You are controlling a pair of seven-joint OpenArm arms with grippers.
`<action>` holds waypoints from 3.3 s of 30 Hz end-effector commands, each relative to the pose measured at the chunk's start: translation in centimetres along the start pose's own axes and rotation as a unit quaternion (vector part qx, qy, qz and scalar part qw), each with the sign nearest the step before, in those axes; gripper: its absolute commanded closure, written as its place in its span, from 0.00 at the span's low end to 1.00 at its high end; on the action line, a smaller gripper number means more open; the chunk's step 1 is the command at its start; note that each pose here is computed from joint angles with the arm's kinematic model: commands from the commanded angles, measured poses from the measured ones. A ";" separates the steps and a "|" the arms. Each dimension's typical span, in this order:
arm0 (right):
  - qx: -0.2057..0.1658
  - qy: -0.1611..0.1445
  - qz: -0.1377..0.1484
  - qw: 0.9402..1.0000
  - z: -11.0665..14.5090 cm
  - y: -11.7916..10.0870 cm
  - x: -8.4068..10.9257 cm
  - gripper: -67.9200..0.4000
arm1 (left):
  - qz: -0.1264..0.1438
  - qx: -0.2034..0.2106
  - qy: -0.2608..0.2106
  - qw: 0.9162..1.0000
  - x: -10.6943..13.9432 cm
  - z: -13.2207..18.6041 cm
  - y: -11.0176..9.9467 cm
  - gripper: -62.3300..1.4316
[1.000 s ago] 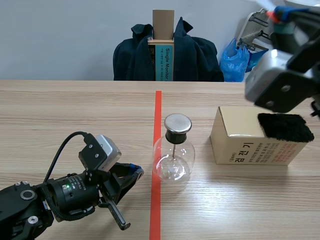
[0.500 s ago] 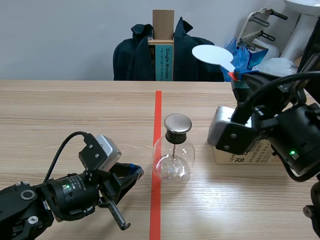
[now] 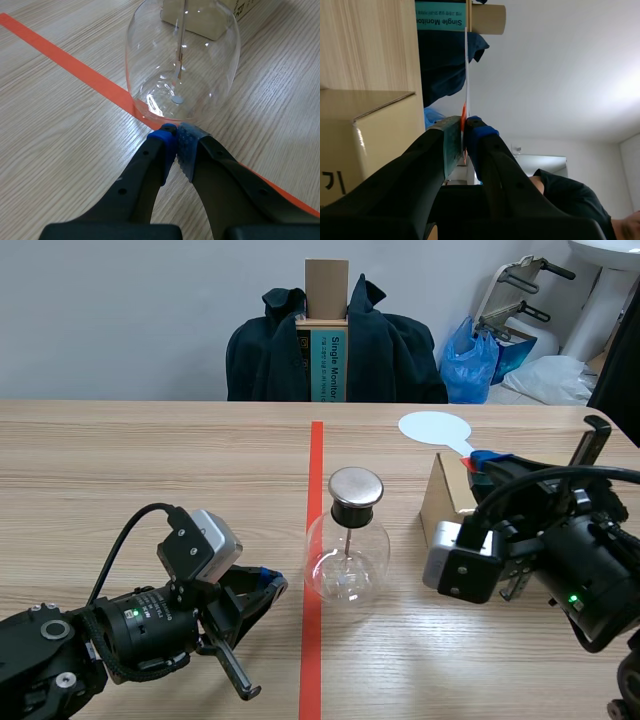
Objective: Do the electroscope experiment.
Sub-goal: 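Bring the plate to the electroscope and point at the metal foil, then move the plate toward and away from the electroscope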
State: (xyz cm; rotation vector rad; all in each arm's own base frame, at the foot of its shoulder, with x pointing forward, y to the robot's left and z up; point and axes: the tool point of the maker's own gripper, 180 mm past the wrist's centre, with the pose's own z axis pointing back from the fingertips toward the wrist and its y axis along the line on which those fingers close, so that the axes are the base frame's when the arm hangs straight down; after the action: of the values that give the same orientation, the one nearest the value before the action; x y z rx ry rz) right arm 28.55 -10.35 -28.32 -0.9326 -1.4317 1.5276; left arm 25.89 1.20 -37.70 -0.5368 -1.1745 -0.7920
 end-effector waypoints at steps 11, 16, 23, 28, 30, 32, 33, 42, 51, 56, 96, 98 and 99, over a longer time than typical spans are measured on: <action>-0.006 -0.007 0.013 1.000 0.0 -0.4 -0.4 0.98 | -0.002 -0.002 -0.024 1.000 1.6 -0.4 -0.1 0.94; -0.005 -0.027 0.015 1.000 0.4 -0.2 0.2 0.98 | -0.003 -0.003 -0.023 1.000 1.5 -0.4 -0.1 0.94; -0.025 -0.061 0.025 0.998 1.1 -0.6 1.5 0.98 | -0.003 -0.003 -0.023 1.000 1.5 -0.4 -0.1 0.94; -0.036 -0.090 0.030 0.995 1.7 -0.7 2.8 0.98 | -0.003 -0.003 -0.023 1.000 1.5 -0.4 -0.1 0.94; -0.040 -0.102 0.032 0.993 2.0 -0.8 3.3 0.98 | -0.003 -0.003 -0.023 1.000 1.5 -0.4 -0.1 0.94; -0.044 -0.115 0.035 0.992 2.3 -0.8 3.8 0.98 | -0.003 -0.003 -0.023 1.000 1.5 -0.4 -0.1 0.94; -0.046 -0.120 0.037 0.991 2.4 -0.9 4.0 0.98 | -0.003 -0.003 -0.023 1.000 1.5 -0.4 -0.1 0.94; -0.045 -0.162 0.038 0.985 3.1 -0.6 5.6 0.98 | -0.003 -0.003 -0.023 1.000 1.5 -0.4 -0.1 0.94; -0.043 -0.172 0.037 0.983 3.2 -0.5 6.0 0.98 | -0.004 -0.002 -0.024 1.000 1.6 -0.4 0.0 0.94; -0.043 -0.171 0.037 0.984 3.2 -0.5 5.9 0.98 | -0.004 -0.002 -0.024 1.000 1.6 -0.4 0.0 0.94; -0.045 -0.052 0.031 0.997 2.3 -0.7 1.7 0.98 | -0.004 -0.002 -0.024 1.000 1.6 -0.4 0.0 0.94; -0.045 -0.070 0.032 0.996 2.4 -0.7 2.4 0.98 | -0.004 -0.002 -0.024 1.000 1.6 -0.4 0.0 0.94; -0.044 -0.080 0.032 0.995 2.4 -0.7 2.7 0.98 | -0.004 -0.002 -0.024 1.000 1.6 -0.4 0.0 0.94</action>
State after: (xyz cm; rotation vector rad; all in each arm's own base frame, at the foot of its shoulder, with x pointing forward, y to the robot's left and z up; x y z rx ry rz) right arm 25.09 -8.45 -28.22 -0.9070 -1.5898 1.6230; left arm 25.89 1.17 -37.66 -0.5372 -1.1757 -0.7931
